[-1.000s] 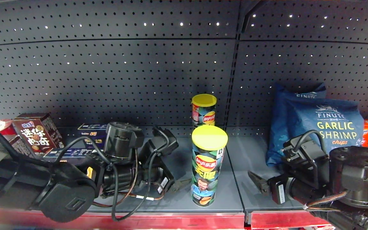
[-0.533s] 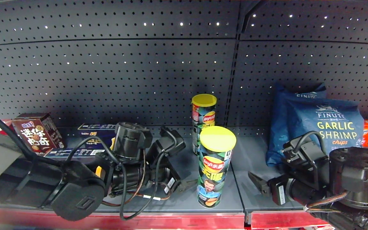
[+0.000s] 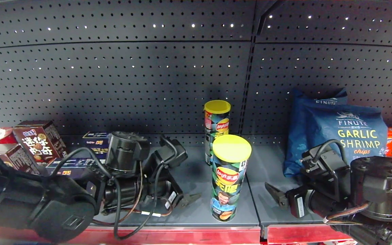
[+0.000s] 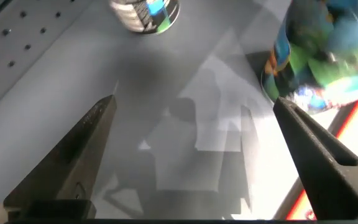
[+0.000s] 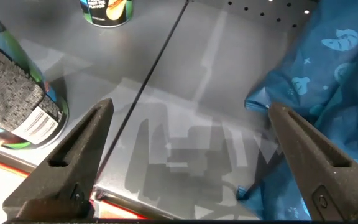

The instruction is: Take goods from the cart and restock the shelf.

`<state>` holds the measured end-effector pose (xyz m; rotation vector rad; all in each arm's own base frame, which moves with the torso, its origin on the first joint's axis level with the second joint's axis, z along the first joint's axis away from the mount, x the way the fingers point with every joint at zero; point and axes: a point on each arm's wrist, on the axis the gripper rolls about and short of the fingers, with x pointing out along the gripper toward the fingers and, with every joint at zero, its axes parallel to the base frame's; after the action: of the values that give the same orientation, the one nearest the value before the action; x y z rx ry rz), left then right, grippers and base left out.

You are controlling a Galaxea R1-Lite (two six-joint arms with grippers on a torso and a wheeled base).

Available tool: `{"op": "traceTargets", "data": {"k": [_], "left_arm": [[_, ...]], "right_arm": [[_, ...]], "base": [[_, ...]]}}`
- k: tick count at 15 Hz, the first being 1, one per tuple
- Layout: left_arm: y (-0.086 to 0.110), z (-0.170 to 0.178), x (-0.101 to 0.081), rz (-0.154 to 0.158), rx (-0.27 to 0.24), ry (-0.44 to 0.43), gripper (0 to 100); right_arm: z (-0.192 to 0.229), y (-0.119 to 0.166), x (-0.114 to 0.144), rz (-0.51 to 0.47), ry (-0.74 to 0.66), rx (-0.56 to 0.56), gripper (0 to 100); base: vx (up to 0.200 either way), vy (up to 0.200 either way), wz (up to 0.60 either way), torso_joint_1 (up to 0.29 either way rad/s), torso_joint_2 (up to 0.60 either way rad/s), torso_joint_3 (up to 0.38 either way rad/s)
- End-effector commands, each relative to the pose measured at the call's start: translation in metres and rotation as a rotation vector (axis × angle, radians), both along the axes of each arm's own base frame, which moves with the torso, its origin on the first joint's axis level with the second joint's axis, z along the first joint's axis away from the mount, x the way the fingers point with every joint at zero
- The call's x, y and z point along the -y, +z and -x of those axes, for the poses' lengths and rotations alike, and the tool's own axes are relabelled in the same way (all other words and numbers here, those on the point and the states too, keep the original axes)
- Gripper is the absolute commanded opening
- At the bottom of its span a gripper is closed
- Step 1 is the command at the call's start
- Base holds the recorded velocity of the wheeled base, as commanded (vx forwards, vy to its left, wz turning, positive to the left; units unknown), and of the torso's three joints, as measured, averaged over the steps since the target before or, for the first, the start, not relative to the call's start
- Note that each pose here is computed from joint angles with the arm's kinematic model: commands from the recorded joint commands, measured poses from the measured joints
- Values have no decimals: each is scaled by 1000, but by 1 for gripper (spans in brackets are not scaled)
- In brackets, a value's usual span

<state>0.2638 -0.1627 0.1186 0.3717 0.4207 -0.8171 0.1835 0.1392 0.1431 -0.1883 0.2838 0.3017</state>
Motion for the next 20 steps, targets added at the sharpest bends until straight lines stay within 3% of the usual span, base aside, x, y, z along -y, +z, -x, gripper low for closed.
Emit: {"op": "traceTargets", "data": {"k": [1,4,10,20], "left_arm": [[14,9,-9,19,37,14,100],[24,14,-12,35,67,16,100],[23,18,-11,32,61,7,100],[17,15,-12,23,45,13,100]], "right_arm": [[-2,-3,-4,9,10,-10,100],[-1,-6,-10,16,36,-19,100],[-25,-18,-49,27,95,-31,100],[-25,-19,-52,27,102,-32,100]], "base": [[0,0,0,0,0,0],[0,0,0,0,0,0],[0,0,0,0,0,0],[0,0,0,0,0,0]]}}
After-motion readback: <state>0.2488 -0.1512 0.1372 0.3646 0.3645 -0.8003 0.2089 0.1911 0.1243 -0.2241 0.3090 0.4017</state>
